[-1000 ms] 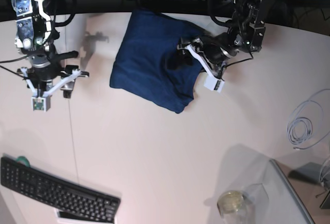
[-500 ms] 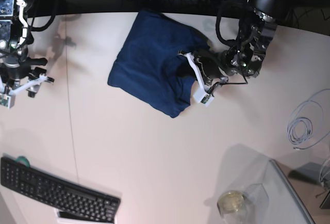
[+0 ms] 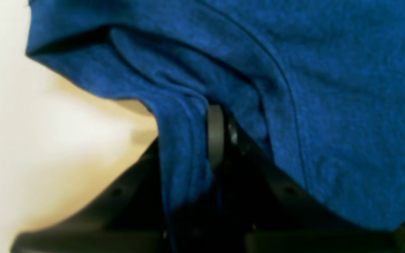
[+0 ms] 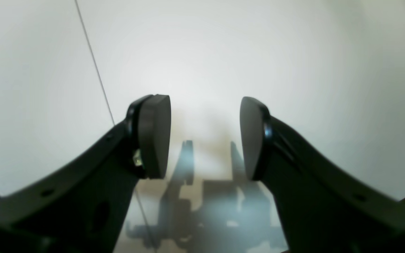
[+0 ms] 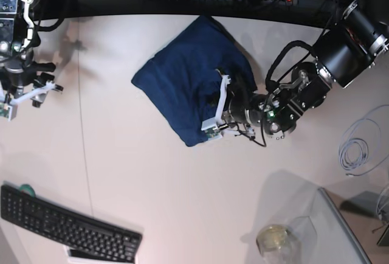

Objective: Layout the t-shirt on the table in an organized manner, then fold the t-shirt properly

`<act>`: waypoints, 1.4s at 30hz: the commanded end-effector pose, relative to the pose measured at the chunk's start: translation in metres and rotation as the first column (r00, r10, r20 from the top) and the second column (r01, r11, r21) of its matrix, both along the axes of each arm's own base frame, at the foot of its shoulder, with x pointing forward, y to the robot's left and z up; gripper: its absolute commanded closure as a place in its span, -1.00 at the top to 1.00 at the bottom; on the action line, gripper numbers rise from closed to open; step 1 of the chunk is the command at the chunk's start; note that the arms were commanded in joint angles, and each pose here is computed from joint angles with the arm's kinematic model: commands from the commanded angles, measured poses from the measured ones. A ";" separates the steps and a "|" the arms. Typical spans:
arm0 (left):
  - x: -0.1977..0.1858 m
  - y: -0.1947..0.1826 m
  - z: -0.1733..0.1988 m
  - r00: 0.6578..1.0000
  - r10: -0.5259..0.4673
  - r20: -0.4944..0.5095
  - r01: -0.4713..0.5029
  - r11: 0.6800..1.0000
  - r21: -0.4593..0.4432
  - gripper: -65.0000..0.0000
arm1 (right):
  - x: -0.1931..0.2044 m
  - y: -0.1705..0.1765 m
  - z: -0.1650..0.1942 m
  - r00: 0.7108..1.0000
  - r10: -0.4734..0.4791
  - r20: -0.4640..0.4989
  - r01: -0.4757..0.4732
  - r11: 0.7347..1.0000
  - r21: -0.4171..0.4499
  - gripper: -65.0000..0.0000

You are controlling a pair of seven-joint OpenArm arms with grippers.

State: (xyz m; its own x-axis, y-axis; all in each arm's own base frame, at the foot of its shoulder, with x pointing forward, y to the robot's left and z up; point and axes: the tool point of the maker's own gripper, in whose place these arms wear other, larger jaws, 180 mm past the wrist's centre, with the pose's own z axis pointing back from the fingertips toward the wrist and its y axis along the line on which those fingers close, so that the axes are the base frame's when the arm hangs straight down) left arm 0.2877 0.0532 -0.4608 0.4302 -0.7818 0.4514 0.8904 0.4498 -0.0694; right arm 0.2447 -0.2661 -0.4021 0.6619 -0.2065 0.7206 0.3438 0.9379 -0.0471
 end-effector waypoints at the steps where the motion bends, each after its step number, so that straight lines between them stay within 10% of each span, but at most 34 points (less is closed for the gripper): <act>1: 0.016 -0.007 0.014 0.998 -0.037 0.054 0.038 0.999 -0.007 -1.00 | 0.006 -0.004 0.011 0.999 0.007 0.040 -0.006 1.000 -0.024 -0.08; 12: 0.016 -0.064 -0.009 0.836 -0.508 0.206 0.429 0.840 0.331 -1.00 | -0.008 -0.003 0.003 1.000 0.005 0.005 -0.005 1.000 -0.019 -0.08; 37: 0.010 -0.093 -0.012 0.785 -0.570 0.241 0.500 0.814 0.295 -1.00 | -0.020 0.001 -0.005 1.000 0.001 -0.020 -0.001 1.000 -0.009 -0.08; 42: 0.017 -0.093 -0.007 0.779 -0.573 0.253 0.498 0.812 0.305 0.08 | -0.019 0.001 -0.004 1.000 0.001 -0.019 -0.001 1.000 -0.009 -0.08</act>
State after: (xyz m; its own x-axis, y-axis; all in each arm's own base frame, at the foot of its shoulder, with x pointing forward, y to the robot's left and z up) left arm 0.2952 -0.0348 -0.4776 -0.2113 -0.9374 0.2769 0.9527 -0.1342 0.2728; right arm 0.2166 -0.2602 -0.4195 0.7067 -0.2216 0.6719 0.3454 0.9369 -0.0543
